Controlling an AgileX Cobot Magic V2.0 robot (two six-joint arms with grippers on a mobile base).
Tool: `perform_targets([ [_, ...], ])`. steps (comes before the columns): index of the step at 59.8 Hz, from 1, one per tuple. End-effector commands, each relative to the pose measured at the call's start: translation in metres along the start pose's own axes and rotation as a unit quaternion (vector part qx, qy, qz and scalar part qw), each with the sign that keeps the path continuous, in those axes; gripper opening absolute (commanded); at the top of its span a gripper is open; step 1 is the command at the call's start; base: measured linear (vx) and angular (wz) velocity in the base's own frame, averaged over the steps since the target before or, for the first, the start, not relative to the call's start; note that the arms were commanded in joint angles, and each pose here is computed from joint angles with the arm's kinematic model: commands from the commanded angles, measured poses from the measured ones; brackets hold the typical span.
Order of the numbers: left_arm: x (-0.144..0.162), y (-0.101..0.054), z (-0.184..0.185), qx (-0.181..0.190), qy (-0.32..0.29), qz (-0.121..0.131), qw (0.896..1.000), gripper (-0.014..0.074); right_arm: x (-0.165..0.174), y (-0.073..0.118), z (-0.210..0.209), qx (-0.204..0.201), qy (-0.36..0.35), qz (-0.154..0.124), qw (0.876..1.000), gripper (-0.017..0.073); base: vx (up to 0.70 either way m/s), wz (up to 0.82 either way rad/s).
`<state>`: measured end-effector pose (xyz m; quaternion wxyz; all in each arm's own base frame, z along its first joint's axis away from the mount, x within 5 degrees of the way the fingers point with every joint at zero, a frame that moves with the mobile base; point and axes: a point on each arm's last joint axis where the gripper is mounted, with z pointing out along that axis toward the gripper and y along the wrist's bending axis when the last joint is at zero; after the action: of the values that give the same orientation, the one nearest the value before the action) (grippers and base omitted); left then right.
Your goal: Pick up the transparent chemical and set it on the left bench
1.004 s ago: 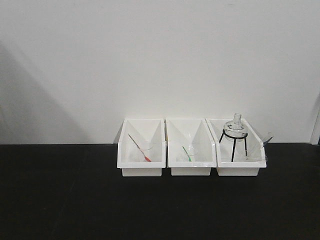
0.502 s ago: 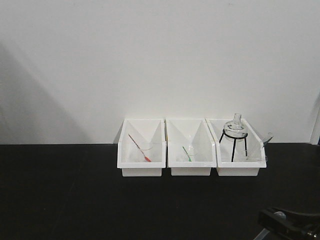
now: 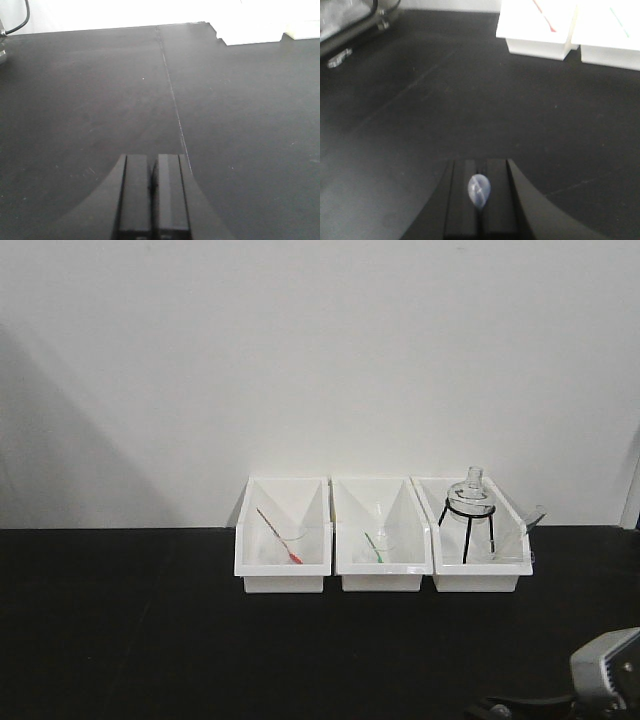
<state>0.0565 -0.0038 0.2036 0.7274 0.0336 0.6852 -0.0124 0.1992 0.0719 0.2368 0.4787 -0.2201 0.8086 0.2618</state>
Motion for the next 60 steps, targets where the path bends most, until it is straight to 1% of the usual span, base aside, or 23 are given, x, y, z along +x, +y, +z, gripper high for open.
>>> perform_targets([
  [1,-0.003,0.000,-0.001,-0.001,-0.041,-0.004,0.999,-0.0003,-0.014,0.004,0.004,-0.022,-0.033,-0.008,0.999,0.0062,0.00,0.00],
  [8,-0.003,0.000,-0.001,-0.001,-0.041,-0.004,0.999,-0.0003,-0.010,0.002,0.010,-0.026,-0.021,-0.006,0.999,0.0174,0.00,0.00],
  [14,-0.003,0.000,-0.001,-0.001,-0.041,-0.004,0.999,-0.0003,-0.008,0.002,0.011,-0.026,-0.017,-0.004,1.000,0.0307,0.00,0.00],
  [22,-0.003,0.000,-0.001,-0.001,-0.041,-0.004,0.999,-0.0003,-0.008,0.002,0.011,-0.027,-0.018,-0.013,0.999,0.0468,0.00,0.00],
  [29,-0.003,0.000,-0.001,-0.001,-0.041,-0.004,0.999,-0.0003,-0.008,0.002,0.011,-0.028,-0.018,-0.016,0.999,0.0542,0.00,0.00],
  [35,-0.003,0.000,-0.001,-0.001,-0.041,-0.004,0.999,-0.0003,-0.012,0.002,0.010,-0.026,-0.025,-0.022,0.999,0.0549,0.00,0.00],
  [39,-0.003,0.000,-0.001,-0.001,-0.041,-0.004,0.999,-0.0003,-0.021,0.002,0.008,-0.020,-0.038,-0.032,0.999,0.0547,0.00,0.00],
  [41,-0.003,0.000,-0.001,-0.001,-0.041,-0.004,0.999,-0.0003,-0.030,0.003,0.004,-0.012,-0.051,-0.042,0.998,0.0544,0.00,0.00],
  [48,-0.003,0.000,-0.001,-0.001,-0.041,-0.004,0.999,-0.0003,-0.057,0.006,-0.012,0.022,-0.097,-0.060,0.993,0.0522,0.00,0.00],
  [51,-0.003,0.000,-0.001,-0.001,-0.041,-0.004,0.999,-0.0003,-0.066,0.008,-0.021,0.038,-0.117,-0.058,0.991,0.0502,0.00,0.00],
  [53,-0.003,0.000,-0.001,-0.001,-0.041,-0.004,0.999,-0.0003,-0.072,0.010,-0.029,0.055,-0.131,-0.054,0.988,0.0479,0.00,0.00],
  [57,-0.003,0.000,-0.001,-0.001,-0.041,-0.004,0.999,-0.0003,-0.078,0.012,-0.046,0.094,-0.155,-0.040,0.983,0.0420,0.00,0.00],
  [59,-0.003,0.000,-0.001,-0.001,-0.041,-0.004,0.999,-0.0003,-0.080,0.012,-0.056,0.118,-0.168,-0.030,0.978,0.0374,0.00,0.00],
  [60,-0.003,0.000,-0.001,-0.001,-0.041,-0.004,0.999,-0.0003,-0.081,0.012,-0.060,0.133,-0.174,-0.021,0.976,0.0353,0.00,0.00],
])
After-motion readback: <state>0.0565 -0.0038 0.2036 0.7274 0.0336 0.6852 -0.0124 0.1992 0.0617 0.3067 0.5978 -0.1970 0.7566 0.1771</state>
